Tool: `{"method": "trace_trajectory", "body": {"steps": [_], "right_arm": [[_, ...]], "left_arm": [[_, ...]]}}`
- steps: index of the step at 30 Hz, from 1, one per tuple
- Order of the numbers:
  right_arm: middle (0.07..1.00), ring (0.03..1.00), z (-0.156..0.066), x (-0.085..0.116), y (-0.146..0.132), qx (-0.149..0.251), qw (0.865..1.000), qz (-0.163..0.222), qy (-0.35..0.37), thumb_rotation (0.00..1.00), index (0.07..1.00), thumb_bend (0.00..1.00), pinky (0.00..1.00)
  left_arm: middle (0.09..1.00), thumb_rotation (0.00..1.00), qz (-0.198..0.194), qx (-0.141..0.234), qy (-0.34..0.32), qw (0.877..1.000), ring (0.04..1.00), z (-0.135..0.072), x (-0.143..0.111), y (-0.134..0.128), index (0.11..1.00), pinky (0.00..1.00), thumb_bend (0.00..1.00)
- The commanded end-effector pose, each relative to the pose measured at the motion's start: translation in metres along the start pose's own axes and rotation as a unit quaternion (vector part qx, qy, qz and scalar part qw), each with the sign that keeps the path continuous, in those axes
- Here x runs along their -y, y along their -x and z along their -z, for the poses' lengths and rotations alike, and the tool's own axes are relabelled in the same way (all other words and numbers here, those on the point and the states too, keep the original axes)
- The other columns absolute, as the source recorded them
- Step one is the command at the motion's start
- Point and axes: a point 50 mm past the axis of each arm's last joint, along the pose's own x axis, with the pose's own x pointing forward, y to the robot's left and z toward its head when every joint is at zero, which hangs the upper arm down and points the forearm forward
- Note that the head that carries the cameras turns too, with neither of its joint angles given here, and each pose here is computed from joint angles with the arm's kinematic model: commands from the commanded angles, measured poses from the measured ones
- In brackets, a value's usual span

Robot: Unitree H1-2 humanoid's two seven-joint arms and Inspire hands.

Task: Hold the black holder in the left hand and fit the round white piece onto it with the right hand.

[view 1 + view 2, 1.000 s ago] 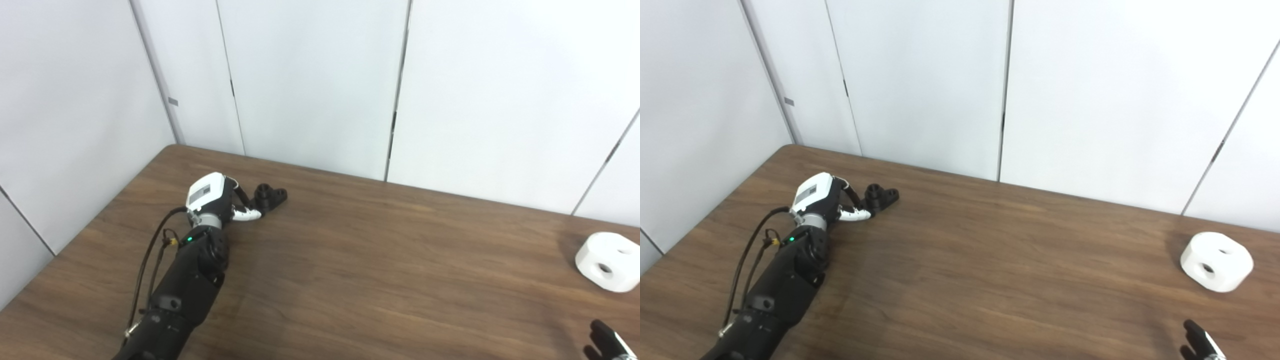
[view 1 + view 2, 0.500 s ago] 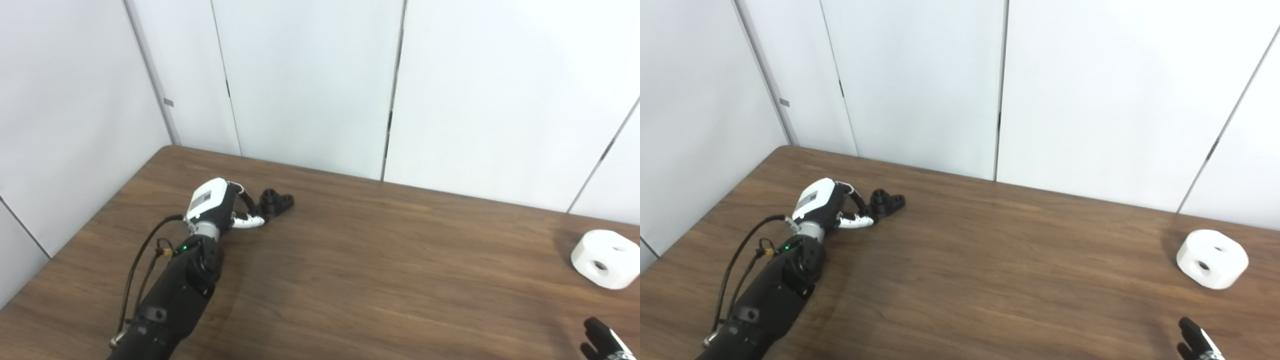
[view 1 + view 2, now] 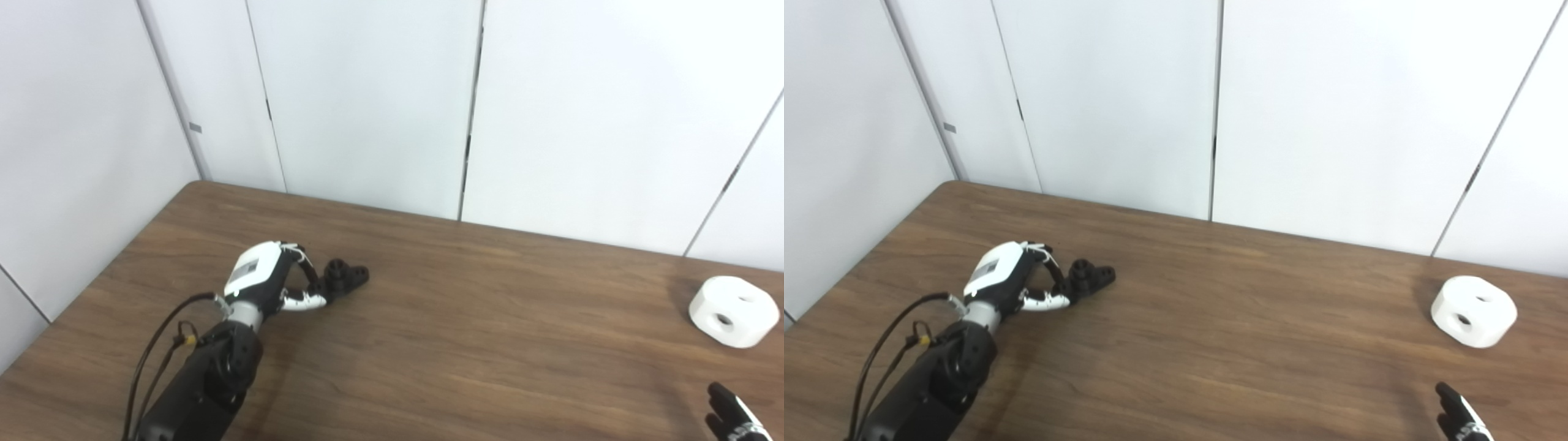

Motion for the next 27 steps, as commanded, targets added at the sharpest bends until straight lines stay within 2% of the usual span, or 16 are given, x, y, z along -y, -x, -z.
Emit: {"method": "trace_trajectory", "body": {"steps": [1, 8, 14, 20, 27], "right_arm": [[0.962, 0.999, 0.032, -0.015, 0.025, -0.067, 0.997, 0.009, -0.033, 1.00, 0.907, 0.76, 1.00], [0.964, 0.996, 0.032, -0.016, 0.025, -0.065, 0.997, 0.008, -0.030, 1.00, 0.907, 0.75, 1.00], [0.961, 0.994, 0.031, -0.017, 0.023, -0.065, 0.997, 0.006, -0.032, 1.00, 0.904, 0.74, 1.00], [0.961, 0.996, 0.030, -0.019, 0.022, -0.062, 0.998, 0.008, -0.032, 0.99, 0.900, 0.75, 1.00], [0.964, 0.993, 0.024, -0.024, 0.022, -0.063, 0.998, 0.007, -0.028, 1.00, 0.906, 0.70, 0.99]], "left_arm": [[0.846, 0.05, -0.009, 0.040, -0.007, 0.999, 0.932, -0.011, 0.001, 0.009, 0.488, 1.00, 0.52], [0.848, 0.05, 0.004, 0.071, 0.010, 0.997, 0.945, -0.024, 0.019, 0.042, 0.488, 1.00, 0.51], [0.851, 0.05, 0.007, 0.104, 0.000, 0.995, 0.938, -0.038, 0.031, 0.071, 0.487, 1.00, 0.51], [0.846, 0.05, 0.004, 0.123, -0.003, 0.992, 0.928, -0.047, 0.038, 0.090, 0.487, 1.00, 0.51], [0.840, 0.05, 0.014, 0.143, 0.000, 0.990, 0.924, -0.058, 0.043, 0.108, 0.487, 1.00, 0.51]]}}
